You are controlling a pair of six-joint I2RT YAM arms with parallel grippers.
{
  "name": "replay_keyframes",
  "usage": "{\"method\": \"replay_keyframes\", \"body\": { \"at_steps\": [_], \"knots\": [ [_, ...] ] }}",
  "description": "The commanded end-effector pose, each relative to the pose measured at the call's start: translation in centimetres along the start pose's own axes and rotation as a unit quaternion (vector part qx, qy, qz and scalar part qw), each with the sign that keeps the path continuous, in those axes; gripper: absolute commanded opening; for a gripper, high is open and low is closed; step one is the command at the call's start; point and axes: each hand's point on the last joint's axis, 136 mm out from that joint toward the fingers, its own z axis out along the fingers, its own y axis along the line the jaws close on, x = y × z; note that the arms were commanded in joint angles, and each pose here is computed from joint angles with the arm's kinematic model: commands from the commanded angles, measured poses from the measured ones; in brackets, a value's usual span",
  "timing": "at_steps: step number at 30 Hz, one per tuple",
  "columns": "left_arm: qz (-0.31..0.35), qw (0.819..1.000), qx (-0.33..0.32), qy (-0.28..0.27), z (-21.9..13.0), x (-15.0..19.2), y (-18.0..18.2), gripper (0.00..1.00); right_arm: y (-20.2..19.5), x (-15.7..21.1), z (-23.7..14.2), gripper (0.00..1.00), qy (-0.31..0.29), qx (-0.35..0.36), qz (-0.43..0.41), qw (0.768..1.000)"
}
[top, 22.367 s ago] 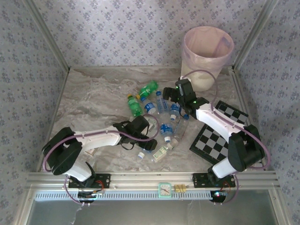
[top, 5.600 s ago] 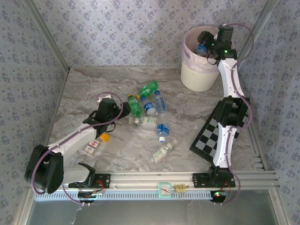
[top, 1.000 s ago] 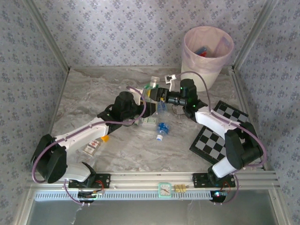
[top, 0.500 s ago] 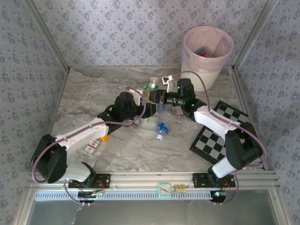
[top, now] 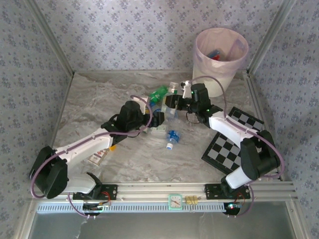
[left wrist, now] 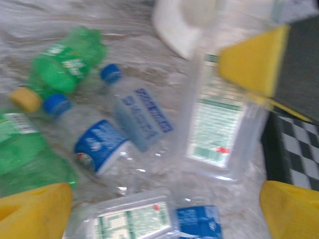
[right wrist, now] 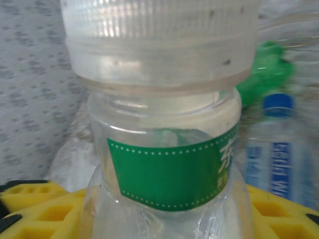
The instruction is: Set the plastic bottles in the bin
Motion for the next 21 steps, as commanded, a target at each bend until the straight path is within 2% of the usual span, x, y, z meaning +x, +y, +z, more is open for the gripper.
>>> {"method": "replay_keyframes", "body": {
  "at_steps": [1,6,10,17,21],
  "knots": [
    [-0.033,0.992,-0.121,-0.029,-1.3,-0.8,4.9,1.0,-1.8,-2.6,-3.0,0.49,-0.041,0.084,-0.031,0.995],
    [-0.089,0.983,-0.16,-0.031,-1.6,-0.1,8.0,1.0,-2.6,-7.0,-6.8,0.49,-0.094,0.138,-0.057,0.984],
    [-0.118,0.977,-0.173,-0.034,-1.7,0.3,9.2,1.0,-1.8,-12.5,-10.4,0.49,-0.164,0.15,-0.076,0.972],
    [-0.11,0.982,-0.15,-0.026,-1.2,0.4,8.5,1.0,-1.7,-21.5,-15.1,0.48,-0.277,0.186,-0.101,0.937],
    [-0.106,0.984,-0.14,-0.02,-1.1,0.5,8.1,1.0,-2.3,-26.0,-16.7,0.47,-0.318,0.205,-0.107,0.919]
  ]
}}
